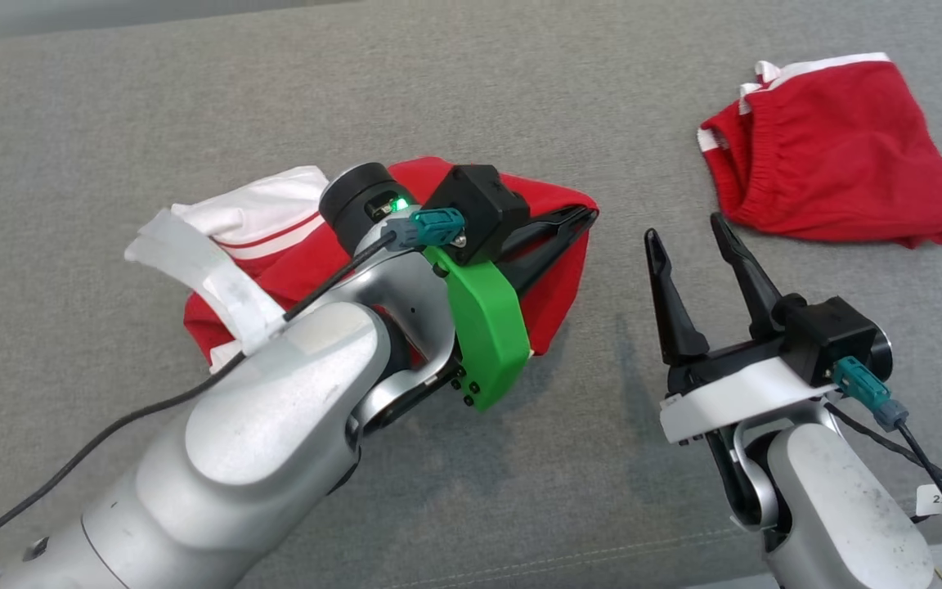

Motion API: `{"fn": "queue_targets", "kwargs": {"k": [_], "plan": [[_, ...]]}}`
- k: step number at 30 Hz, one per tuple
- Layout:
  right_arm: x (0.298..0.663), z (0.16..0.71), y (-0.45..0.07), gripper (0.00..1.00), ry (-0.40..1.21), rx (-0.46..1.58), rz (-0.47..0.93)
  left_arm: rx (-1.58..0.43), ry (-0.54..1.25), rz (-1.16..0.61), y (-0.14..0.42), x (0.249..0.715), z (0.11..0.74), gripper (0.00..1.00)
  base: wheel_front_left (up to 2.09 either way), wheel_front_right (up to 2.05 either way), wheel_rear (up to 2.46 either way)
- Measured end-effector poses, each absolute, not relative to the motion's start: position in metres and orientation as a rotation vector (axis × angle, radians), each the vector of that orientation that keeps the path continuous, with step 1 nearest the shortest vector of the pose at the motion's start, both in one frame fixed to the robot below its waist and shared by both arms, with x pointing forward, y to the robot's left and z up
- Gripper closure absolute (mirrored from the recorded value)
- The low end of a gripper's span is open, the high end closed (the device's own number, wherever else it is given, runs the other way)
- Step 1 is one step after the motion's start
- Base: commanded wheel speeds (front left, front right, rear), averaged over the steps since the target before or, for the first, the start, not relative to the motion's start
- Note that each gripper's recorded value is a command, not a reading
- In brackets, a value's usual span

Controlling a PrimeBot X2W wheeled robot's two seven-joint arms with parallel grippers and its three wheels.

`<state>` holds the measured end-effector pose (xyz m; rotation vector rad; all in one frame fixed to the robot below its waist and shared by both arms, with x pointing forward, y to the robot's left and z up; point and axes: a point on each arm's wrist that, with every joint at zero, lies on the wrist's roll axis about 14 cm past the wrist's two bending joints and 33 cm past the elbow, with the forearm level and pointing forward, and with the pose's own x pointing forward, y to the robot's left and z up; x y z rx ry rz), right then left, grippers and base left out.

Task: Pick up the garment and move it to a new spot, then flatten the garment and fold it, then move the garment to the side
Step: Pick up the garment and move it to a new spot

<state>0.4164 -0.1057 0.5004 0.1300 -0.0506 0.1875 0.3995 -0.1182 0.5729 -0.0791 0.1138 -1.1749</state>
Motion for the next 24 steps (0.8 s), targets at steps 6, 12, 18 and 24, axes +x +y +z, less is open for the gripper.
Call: {"fn": "queue_targets", "kwargs": {"k": [6, 12, 18, 24], "plan": [[0.4, 0.511, -0.114, 0.0, -0.07, 0.143, 0.155, -0.071, 0.09, -1.214, -0.141, 0.395, 0.574, 1.0, 0.0, 0.0, 0.0], [0.39, 0.521, -0.141, 0.0, -0.098, 0.125, 0.076, -0.074, 0.068, -1.27, -0.168, 0.383, 0.577, 0.17, 0.0, 0.0, 0.0], [0.382, 0.513, -0.151, 0.0, -0.078, 0.129, 0.037, -0.093, 0.067, -1.217, -0.165, 0.392, 0.58, 0.0, 0.0, 0.0, 0.0], [0.385, 0.506, -0.14, 0.0, -0.058, 0.143, 0.068, -0.093, 0.078, -1.123, -0.144, 0.41, 0.576, 0.0, 0.0, 0.0, 0.0]]}}
